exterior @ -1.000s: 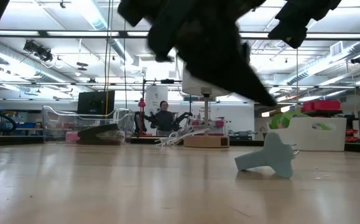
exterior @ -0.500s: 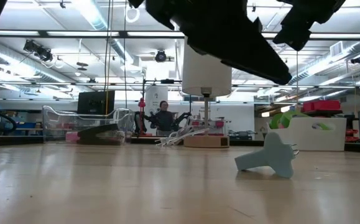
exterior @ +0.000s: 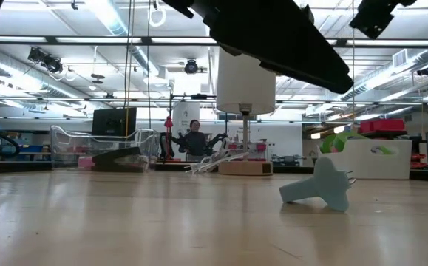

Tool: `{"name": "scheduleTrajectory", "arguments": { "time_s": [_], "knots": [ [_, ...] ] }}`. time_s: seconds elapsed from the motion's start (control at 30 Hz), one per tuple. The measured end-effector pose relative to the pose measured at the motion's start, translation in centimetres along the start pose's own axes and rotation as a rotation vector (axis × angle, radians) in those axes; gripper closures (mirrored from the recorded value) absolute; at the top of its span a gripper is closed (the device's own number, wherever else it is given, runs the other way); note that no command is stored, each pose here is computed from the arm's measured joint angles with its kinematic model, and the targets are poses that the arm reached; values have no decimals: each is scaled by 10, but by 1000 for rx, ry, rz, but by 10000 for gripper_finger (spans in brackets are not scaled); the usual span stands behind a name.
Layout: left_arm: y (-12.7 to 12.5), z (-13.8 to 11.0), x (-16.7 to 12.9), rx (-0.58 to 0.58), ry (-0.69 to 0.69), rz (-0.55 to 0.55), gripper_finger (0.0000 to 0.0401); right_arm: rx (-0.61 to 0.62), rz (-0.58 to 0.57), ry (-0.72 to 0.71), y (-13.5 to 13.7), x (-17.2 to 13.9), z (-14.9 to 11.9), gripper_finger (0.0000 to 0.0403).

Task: Pick and place Stapler, Stapler remover, tape
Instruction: Put the light blue staple remover into the bottom transparent bin

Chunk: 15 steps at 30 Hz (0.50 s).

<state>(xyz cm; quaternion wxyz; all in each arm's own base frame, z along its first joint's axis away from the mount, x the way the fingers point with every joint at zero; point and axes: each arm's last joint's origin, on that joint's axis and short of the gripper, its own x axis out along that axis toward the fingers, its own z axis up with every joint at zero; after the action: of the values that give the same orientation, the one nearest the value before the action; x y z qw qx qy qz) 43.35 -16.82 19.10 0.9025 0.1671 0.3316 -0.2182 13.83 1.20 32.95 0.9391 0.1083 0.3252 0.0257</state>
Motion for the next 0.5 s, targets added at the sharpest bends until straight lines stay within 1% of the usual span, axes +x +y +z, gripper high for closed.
{"name": "scheduleTrajectory", "arguments": {
  "time_s": [0.2, 0.37, 0.5],
  "knots": [
    [0, 0, 0, 15, 3, 10, 195, -9, 6, -26, 0, -17, -4, 218],
    [-2, -9, 9, 18, 48, 5, 211, -9, 8, -33, 0, -18, -5, 218],
    [1, -14, 16, 8, 53, 18, 222, -10, 13, -32, 0, -18, -5, 218]
  ]
}}
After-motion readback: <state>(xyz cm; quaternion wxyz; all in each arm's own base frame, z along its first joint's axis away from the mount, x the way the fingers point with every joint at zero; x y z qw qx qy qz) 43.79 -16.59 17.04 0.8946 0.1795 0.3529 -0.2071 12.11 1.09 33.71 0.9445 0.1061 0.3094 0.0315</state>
